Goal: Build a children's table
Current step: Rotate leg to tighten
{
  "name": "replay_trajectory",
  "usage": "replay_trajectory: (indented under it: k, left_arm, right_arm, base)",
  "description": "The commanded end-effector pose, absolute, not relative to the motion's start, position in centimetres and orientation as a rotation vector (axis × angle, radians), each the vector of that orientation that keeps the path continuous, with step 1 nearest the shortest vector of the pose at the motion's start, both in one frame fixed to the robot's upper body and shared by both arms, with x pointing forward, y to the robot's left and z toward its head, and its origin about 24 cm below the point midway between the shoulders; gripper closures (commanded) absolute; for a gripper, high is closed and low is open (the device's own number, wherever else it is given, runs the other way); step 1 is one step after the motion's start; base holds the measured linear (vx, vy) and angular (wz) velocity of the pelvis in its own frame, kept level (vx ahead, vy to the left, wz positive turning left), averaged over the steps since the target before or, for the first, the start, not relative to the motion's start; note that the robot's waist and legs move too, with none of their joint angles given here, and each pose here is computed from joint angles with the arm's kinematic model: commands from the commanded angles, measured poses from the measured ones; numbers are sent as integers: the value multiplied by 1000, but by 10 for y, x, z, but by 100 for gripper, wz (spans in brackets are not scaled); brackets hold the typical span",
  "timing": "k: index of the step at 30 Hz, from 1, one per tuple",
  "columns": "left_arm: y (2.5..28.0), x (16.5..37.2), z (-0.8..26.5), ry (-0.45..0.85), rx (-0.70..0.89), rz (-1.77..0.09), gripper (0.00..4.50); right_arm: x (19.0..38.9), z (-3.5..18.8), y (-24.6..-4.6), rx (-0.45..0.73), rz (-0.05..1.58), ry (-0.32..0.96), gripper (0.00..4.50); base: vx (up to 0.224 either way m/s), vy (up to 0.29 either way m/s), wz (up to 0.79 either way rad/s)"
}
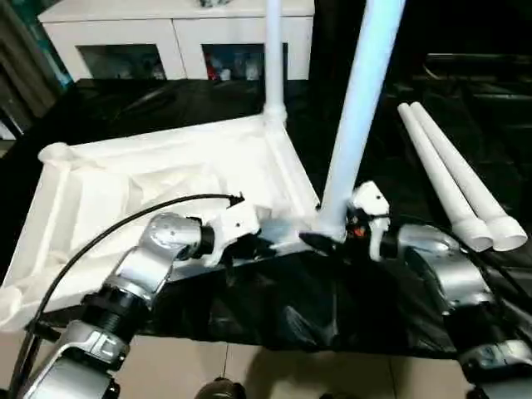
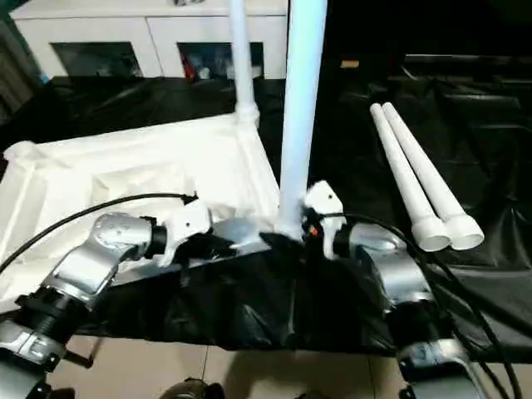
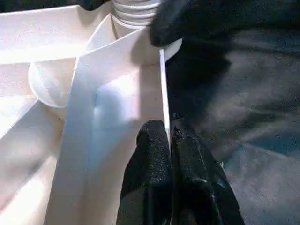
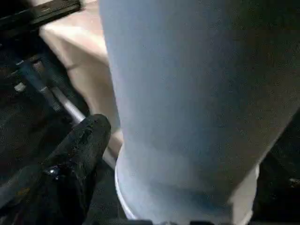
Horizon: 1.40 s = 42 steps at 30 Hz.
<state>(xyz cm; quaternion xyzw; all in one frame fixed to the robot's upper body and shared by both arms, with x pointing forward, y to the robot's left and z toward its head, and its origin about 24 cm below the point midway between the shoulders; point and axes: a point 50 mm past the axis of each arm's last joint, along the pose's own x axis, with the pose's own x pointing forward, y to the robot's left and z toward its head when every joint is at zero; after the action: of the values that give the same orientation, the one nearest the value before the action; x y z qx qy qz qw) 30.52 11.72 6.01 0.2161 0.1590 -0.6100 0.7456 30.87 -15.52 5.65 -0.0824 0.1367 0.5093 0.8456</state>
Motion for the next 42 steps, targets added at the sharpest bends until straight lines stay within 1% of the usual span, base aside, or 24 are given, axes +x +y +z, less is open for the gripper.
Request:
replay_trajectory:
  k: [1, 2, 6, 7, 10, 11, 17, 19, 20, 22, 23, 25, 26, 28, 31, 32, 33, 34, 35, 36, 39, 40, 42]
  left_arm:
    - [107, 304, 70, 283, 502, -1441, 450]
    - [107, 304, 70, 283, 502, -1441, 450]
    - [112, 305, 68, 309, 518, -1475, 450]
    - [113, 305, 68, 318, 516, -1490, 450]
    - [115, 305, 67, 323, 513, -1495, 450]
    - [115, 305, 67, 326, 512, -1497, 450]
    - [118, 306, 64, 342, 508, -1486, 450]
    - [115, 309, 61, 356, 501, -1430, 450]
    - [113, 312, 60, 361, 498, -1398, 450]
    - [104, 318, 59, 348, 480, -1319, 450]
    - [104, 318, 59, 348, 480, -1319, 450]
    - [87, 326, 57, 325, 452, -1201, 450]
    - [83, 327, 57, 319, 447, -1179, 450]
    - [68, 331, 57, 298, 413, -1115, 450]
    - [58, 331, 58, 286, 397, -1100, 450]
    - [58, 331, 58, 285, 396, -1099, 450]
    - [50, 330, 59, 271, 389, -1099, 450]
    - [48, 329, 60, 261, 390, -1110, 450]
    - [46, 329, 61, 255, 391, -1118, 450]
    - [46, 328, 61, 245, 397, -1128, 450]
    - [47, 327, 62, 232, 405, -1150, 450]
    - [49, 326, 63, 210, 418, -1168, 450]
    - [51, 326, 63, 209, 417, -1175, 450]
  right_arm:
    - [300, 55, -147, -183, 1184, 308, 68]
    - [300, 55, -147, -183, 1184, 308, 79]
    - [294, 56, -151, -192, 1248, 330, 91]
    - [291, 57, -151, -186, 1273, 335, 115]
    - [289, 57, -151, -182, 1297, 341, 133]
    - [288, 57, -151, -178, 1304, 343, 146]
    - [285, 54, -147, -151, 1323, 353, 168]
    - [286, 48, -142, -95, 1251, 352, 170]
    - [288, 45, -140, -85, 1205, 350, 170]
    - [296, 36, -134, -94, 1060, 346, 170]
    - [296, 36, -134, -94, 1060, 346, 171]
    - [306, 24, -124, -57, 854, 367, 171]
    - [308, 22, -122, -45, 817, 372, 172]
    - [313, 19, -109, 10, 709, 370, 172]
    - [316, 19, -98, 16, 670, 366, 173]
    - [316, 19, -98, 16, 666, 365, 173]
    - [319, 21, -89, 24, 625, 345, 173]
    - [320, 23, -86, 59, 618, 332, 138]
    - [320, 24, -85, 84, 614, 325, 117]
    - [320, 26, -83, 113, 628, 317, 117]
    - [321, 28, -84, 111, 644, 303, 79]
    - [322, 30, -87, 62, 644, 284, 66]
    - [323, 31, -89, 42, 644, 278, 51]
  base:
    - [0, 0, 0]
    - [0, 0, 0]
    - [0, 0, 0]
    - [0, 0, 0]
    - [0, 0, 0]
    - [0, 0, 0]
    - [0, 0, 0]
    - [0, 0, 0]
    - [0, 0, 0]
    - [0, 0, 0]
    - [0, 0, 0]
    - [0, 0, 0]
    - [0, 0, 0]
    - [0, 0, 0]
    - [0, 0, 0]
    - [0, 0, 0]
    - [0, 0, 0]
    - [0, 0, 0]
    - [0, 0, 0]
    - [0, 0, 0]
    - [0, 0, 0]
    - [0, 0, 0]
    - [0, 0, 0]
